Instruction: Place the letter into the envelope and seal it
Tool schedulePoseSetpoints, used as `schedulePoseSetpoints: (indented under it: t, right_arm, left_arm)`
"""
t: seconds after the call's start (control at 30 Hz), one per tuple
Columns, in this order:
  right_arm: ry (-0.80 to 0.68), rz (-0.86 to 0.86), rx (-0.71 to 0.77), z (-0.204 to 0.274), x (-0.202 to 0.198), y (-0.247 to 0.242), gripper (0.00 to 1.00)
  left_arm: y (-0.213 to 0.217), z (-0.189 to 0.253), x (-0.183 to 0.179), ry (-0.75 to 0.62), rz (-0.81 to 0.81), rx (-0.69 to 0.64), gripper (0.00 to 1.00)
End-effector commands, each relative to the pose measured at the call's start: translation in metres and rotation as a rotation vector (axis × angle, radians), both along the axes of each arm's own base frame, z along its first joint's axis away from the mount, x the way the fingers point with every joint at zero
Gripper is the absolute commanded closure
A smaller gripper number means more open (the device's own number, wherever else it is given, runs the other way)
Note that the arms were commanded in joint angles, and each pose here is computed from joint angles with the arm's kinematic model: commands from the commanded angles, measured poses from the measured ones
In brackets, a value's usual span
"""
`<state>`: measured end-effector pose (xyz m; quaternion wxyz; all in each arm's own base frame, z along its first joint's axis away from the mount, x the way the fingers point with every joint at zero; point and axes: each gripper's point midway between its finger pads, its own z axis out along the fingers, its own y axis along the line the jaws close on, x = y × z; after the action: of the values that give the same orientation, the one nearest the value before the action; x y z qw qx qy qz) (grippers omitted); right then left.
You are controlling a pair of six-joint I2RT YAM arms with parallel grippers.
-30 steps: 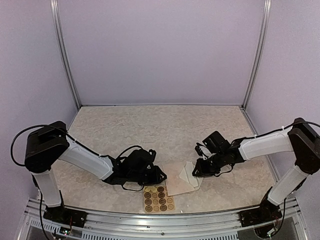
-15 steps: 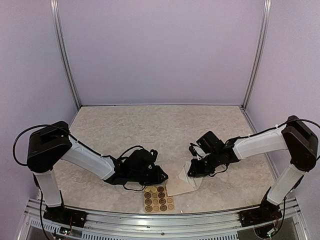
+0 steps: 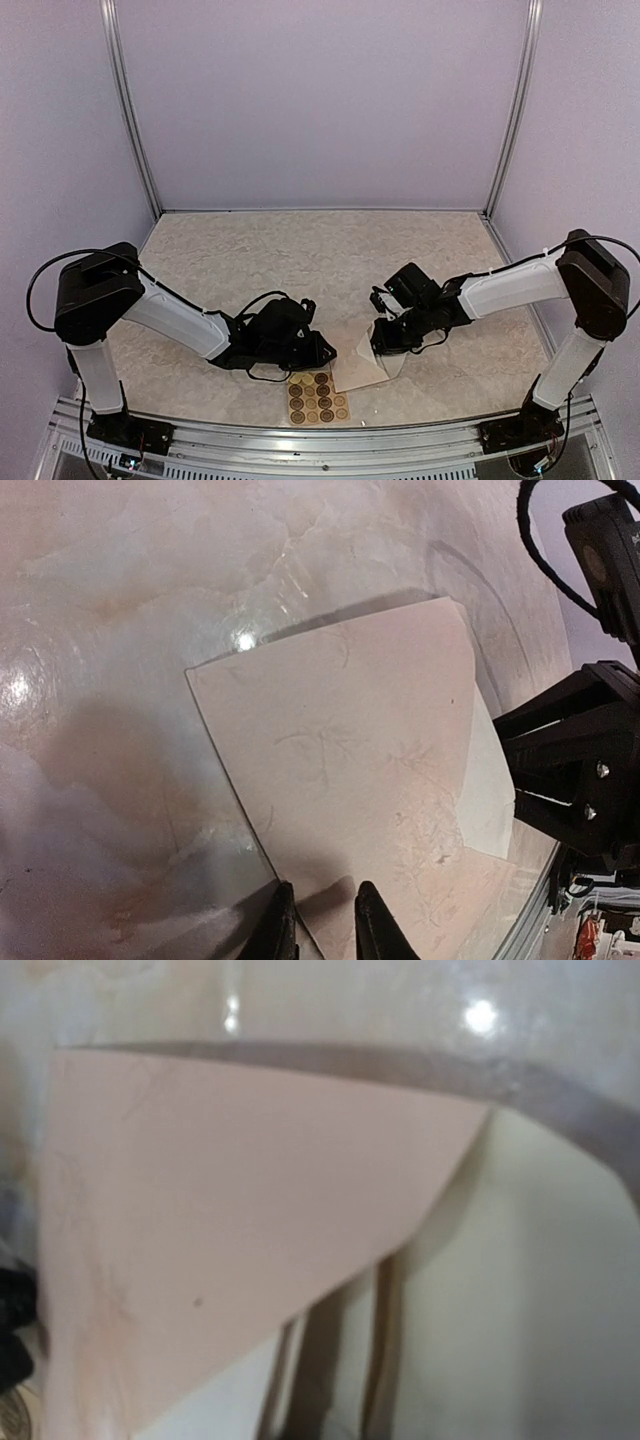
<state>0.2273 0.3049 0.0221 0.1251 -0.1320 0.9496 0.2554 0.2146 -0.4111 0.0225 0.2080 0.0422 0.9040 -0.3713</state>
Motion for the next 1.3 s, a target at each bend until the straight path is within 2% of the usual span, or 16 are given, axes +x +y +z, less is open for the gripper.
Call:
schedulePoseSetpoints:
  t: [0.0,0.23,0.43,0.57,0.97,1.27]
  right_arm:
    - [-0.022,-0.022,-0.024,0.01,0.0,-0.003,0.81]
    - [-0.059,-0.084,-0.051,0.026,0.004,-0.029,0.6]
    - [-0.059,-0.071,0.01,0.035,0.001,-0.023,0.48]
    - [-0.039,-0.052,0.021,0.028,-0.001,-0.016,0.48]
    - [-0.009,-0.001,0.012,0.012,-0.007,0.005,0.44]
    - [0.003,0.025,0.015,0.008,-0.011,0.017,0.5]
  left_arm:
    - [0.008,-0.013,-0.004,0.013,0.0,0.062,0.81]
    - [0.015,-0.002,-0.001,-0.019,0.02,0.069,0.8]
    - [0.012,0.007,-0.003,-0.032,0.02,0.056,0.78]
    - [0.012,0.002,-0.004,-0.022,0.016,0.064,0.74]
    - [0.011,-0.007,-0.007,-0.005,0.01,0.07,0.74]
    - [0.011,-0.013,-0.009,0.006,0.006,0.07,0.75]
